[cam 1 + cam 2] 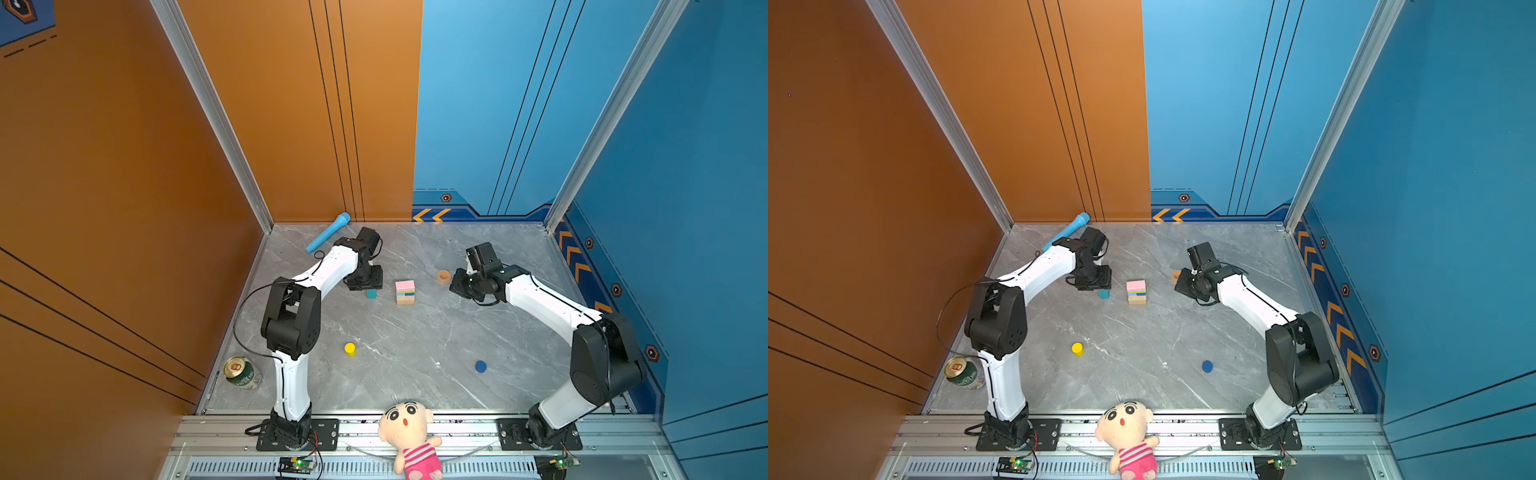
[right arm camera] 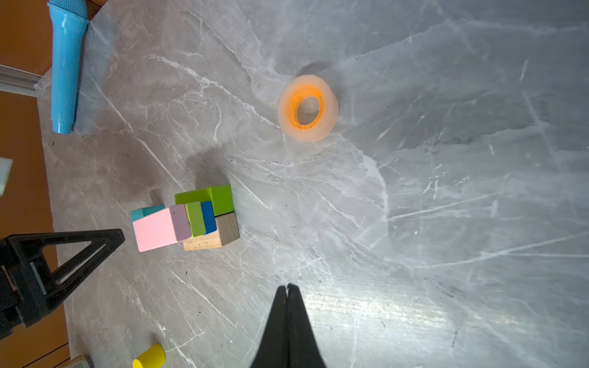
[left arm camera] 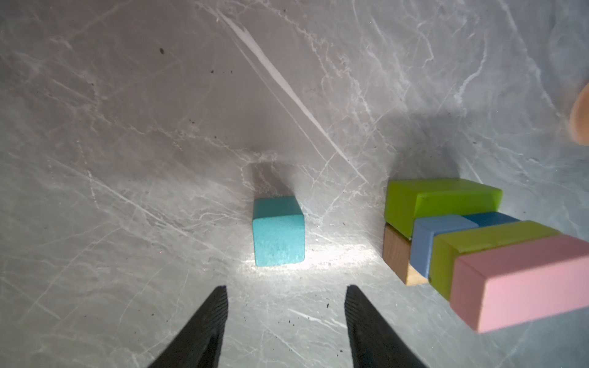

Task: Build the wood block tower
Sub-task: 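Withdraw both grippers upward and away from the stack, then lower the left gripper around the teal cube and close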

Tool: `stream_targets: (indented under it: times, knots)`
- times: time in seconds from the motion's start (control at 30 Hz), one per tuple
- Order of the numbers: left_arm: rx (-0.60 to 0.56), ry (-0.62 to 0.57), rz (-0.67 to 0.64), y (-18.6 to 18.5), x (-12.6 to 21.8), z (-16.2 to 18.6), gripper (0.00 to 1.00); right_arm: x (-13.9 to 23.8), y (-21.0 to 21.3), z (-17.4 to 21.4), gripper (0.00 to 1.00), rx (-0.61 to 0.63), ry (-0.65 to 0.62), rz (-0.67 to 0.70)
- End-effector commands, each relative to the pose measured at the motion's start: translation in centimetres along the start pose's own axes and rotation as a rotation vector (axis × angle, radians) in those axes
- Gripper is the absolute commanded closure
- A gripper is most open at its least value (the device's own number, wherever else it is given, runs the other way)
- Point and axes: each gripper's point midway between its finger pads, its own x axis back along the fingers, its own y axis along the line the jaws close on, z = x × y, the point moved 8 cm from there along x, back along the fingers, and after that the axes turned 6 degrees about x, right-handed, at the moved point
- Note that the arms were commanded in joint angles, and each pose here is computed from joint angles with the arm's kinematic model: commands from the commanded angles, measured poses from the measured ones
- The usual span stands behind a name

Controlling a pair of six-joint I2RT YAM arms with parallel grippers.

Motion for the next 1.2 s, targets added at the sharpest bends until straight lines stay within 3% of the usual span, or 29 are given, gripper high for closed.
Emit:
stream_targets:
  times: [0.0,0.23,0.63,0.9,1.17]
  knots:
    - [0.000,0.002,-0.063,0.0,-0.1,-0.2,0.40,0.7,-1.1,0.4,0.99,0.005,-0.009,0.040]
    - [0.000,0.014,-0.137,-0.1,-1.6,-0.1,0.44,1.0,-2.0,0.6,0.99,-0.013,-0.018,0.043]
    - [0.012,0.043,-0.132,-0.5,-3.1,-0.2,0.50,0.9,-2.5,0.7,0.99,-0.026,-0.017,0.046]
    - [0.014,0.051,-0.127,-0.6,-3.4,-0.2,0.62,0.9,-2.6,0.6,0.99,-0.027,-0.016,0.047]
    - [0.013,0.062,-0.123,-0.7,-3.8,-0.2,0.59,0.8,-2.6,0.6,0.99,-0.028,-0.017,0.046]
